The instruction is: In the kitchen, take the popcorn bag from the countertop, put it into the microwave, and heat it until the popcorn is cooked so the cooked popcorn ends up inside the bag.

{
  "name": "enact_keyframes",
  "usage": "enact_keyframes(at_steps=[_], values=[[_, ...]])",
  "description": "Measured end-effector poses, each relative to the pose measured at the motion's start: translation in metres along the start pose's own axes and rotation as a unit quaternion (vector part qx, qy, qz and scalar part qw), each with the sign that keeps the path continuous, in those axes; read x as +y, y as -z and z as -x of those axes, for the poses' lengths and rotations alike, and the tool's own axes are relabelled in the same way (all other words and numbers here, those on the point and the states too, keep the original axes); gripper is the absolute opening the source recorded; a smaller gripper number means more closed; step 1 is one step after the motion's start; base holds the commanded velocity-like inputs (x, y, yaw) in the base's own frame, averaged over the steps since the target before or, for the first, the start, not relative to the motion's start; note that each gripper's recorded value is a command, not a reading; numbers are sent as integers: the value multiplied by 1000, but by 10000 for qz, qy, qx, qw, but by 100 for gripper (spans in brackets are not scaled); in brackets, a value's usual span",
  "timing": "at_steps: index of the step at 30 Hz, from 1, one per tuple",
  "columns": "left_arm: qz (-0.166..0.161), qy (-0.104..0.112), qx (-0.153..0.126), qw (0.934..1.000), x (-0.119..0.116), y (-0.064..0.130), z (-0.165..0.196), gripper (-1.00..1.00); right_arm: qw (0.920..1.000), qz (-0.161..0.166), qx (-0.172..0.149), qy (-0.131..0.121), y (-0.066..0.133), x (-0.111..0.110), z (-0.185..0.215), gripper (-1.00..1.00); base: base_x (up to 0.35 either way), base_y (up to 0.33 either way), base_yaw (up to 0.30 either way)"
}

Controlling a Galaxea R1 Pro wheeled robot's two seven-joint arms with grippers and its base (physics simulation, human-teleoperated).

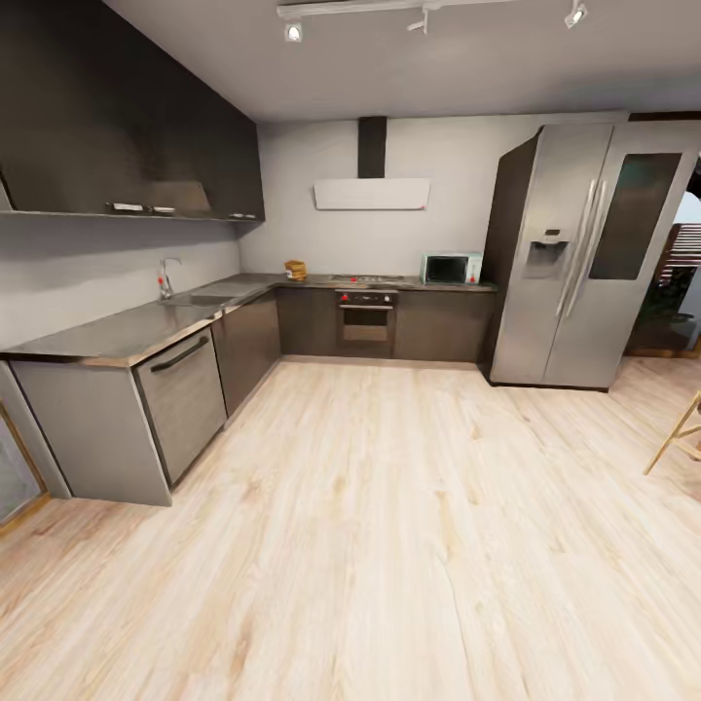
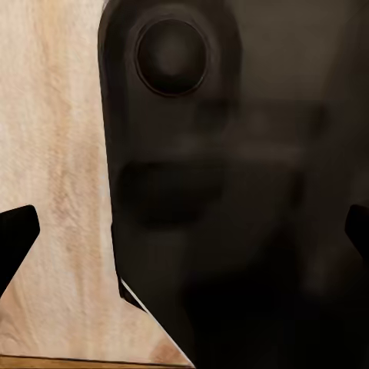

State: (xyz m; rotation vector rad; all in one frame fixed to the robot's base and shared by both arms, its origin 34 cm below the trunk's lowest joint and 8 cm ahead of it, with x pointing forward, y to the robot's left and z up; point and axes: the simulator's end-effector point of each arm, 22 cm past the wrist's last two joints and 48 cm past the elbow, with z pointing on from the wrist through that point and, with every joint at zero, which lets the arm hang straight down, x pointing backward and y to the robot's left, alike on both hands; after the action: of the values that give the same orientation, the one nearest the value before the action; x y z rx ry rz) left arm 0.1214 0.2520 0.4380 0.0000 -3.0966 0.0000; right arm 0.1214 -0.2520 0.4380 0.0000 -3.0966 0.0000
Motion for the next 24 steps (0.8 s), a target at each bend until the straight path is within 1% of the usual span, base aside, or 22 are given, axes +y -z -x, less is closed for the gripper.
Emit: enact_keyframes(at_steps=[2,3,5,9,12,15,24], values=[[-3,103,-91,9999,0,0,8,100,10000,9,-25,90,0,2,2,100,0,0,0],[-3,136,-116,9998,0,0,10,100,10000,9,-25,92,0,2,2,100,0,0,0],[-6,133,-116,9998,-1,0,10,100,10000,7,-21,95,0,2,2,100,0,0,0],[-15,270,-224,9994,-2,0,21,100,9999,-16,-28,108,0,-2,2,100,0,0,0],[-21,350,-239,9991,-2,0,22,100,9999,-21,-32,105,0,-3,2,100,39,0,0],[-23,355,-243,9991,-2,1,22,100,9999,-21,-38,105,0,-3,2,100,228,0,0],[-24,351,-238,9991,-2,1,22,100,9999,-22,-39,105,0,-3,2,100,313,0,0]])
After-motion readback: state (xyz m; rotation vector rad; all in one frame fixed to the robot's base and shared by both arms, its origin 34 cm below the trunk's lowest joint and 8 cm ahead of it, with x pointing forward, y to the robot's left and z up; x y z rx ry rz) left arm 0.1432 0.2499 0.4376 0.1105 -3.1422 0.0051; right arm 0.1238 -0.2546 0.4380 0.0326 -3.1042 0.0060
